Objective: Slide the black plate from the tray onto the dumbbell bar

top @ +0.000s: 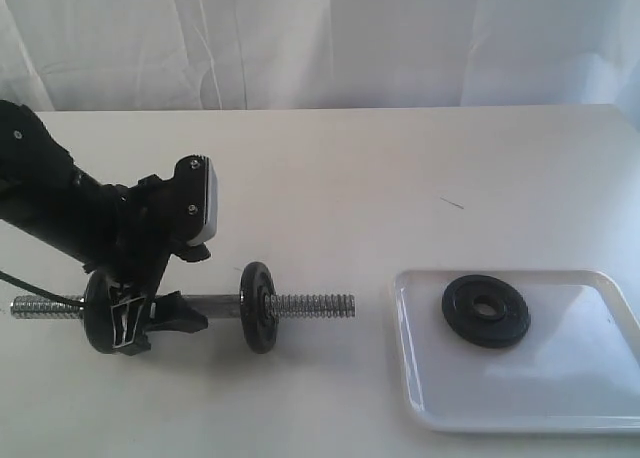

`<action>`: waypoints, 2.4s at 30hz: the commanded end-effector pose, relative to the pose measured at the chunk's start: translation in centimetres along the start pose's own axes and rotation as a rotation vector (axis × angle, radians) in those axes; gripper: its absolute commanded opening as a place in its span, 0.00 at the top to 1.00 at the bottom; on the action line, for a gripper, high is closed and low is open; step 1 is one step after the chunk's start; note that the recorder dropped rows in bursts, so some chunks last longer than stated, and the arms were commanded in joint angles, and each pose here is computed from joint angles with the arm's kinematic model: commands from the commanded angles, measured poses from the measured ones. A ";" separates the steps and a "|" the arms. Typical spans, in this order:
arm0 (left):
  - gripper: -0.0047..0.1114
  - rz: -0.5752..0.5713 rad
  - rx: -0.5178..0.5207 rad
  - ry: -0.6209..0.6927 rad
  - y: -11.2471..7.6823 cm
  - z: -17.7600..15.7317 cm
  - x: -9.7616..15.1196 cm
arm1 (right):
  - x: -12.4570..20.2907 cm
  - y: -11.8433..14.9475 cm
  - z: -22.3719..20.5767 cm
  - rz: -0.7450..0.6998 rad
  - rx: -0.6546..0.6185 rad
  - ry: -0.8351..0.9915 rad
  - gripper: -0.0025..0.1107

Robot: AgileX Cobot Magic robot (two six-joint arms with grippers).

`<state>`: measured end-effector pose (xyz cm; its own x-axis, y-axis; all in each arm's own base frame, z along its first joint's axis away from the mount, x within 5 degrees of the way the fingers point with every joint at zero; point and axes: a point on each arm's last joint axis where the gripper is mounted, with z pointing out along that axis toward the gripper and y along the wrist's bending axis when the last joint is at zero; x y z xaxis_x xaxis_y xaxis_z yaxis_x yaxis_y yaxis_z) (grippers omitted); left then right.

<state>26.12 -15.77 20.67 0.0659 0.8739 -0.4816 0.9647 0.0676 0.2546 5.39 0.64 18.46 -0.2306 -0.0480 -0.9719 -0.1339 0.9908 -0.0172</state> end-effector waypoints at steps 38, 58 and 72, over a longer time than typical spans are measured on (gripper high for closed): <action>0.56 -0.003 0.110 0.046 -0.3 4.9 1.8 | 0.0 0.0 0.0 -0.001 -0.003 -0.012 0.98; 0.45 -0.003 0.108 0.047 -0.3 4.9 1.8 | 0.0 0.0 0.0 -0.001 -0.003 -0.012 0.98; 0.45 -0.009 0.109 0.046 -0.3 4.9 1.7 | 0.0 0.0 0.0 -0.001 -0.003 -0.012 0.98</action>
<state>27.55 -16.41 15.75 0.0551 0.8973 -0.4379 0.9825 0.0294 0.1841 5.39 0.64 18.46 -0.2306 -0.0480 -0.9719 -0.1339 0.9908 -0.0172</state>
